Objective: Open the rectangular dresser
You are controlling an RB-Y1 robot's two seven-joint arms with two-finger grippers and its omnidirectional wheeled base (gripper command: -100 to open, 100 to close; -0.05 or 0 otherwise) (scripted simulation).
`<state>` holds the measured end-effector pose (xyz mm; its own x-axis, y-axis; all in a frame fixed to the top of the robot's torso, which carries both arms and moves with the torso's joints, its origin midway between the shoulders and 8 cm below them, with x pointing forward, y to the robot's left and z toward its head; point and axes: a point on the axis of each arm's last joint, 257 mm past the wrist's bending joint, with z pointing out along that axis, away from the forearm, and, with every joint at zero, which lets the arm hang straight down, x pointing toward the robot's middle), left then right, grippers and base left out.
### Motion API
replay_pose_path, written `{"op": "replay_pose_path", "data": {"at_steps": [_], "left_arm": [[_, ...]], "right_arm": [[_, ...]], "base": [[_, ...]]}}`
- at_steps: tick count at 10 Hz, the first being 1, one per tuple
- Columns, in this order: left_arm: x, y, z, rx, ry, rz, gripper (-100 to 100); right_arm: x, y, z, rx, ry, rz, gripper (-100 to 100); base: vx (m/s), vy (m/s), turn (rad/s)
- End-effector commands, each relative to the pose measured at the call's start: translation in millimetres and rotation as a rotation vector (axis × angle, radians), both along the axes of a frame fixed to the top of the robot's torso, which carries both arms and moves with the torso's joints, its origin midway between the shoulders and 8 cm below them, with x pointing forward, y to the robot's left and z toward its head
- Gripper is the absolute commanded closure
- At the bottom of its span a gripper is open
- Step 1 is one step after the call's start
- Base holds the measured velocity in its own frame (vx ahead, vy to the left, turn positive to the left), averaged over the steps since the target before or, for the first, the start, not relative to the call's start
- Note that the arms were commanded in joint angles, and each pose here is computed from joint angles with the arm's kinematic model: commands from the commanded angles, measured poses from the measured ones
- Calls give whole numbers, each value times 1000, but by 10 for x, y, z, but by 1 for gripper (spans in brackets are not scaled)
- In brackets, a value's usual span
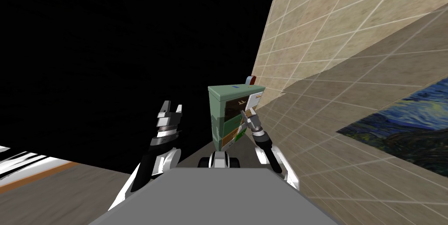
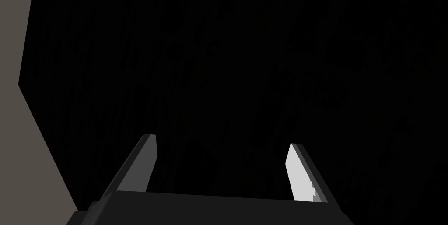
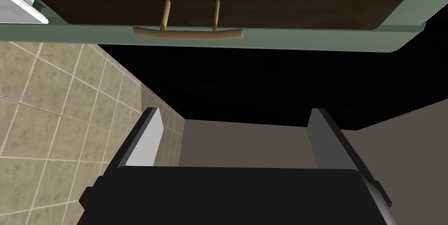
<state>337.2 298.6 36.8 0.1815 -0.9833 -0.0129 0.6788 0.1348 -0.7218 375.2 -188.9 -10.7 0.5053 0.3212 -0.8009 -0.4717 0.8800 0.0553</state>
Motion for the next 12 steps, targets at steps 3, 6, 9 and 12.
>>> {"op": "replay_pose_path", "data": {"at_steps": [3, 6, 9, 12], "left_arm": [[0, 0, 0, 0, 0, 0, 0], [0, 0, 0, 0, 0, 0, 0], [0, 0, 0, 0, 0, 0, 0], [0, 0, 0, 0, 0, 0, 0]], "right_arm": [[75, 82, -150, -173, -51, -70, -100], [113, 113, -233, -262, -80, -110, -100], [152, 139, -324, -348, -107, -149, -100], [192, 160, -424, -442, -138, -193, -100]], "base": [[12, 19, 0], [9, 17, -2], [6, 15, -4], [11, 19, -9]]}}
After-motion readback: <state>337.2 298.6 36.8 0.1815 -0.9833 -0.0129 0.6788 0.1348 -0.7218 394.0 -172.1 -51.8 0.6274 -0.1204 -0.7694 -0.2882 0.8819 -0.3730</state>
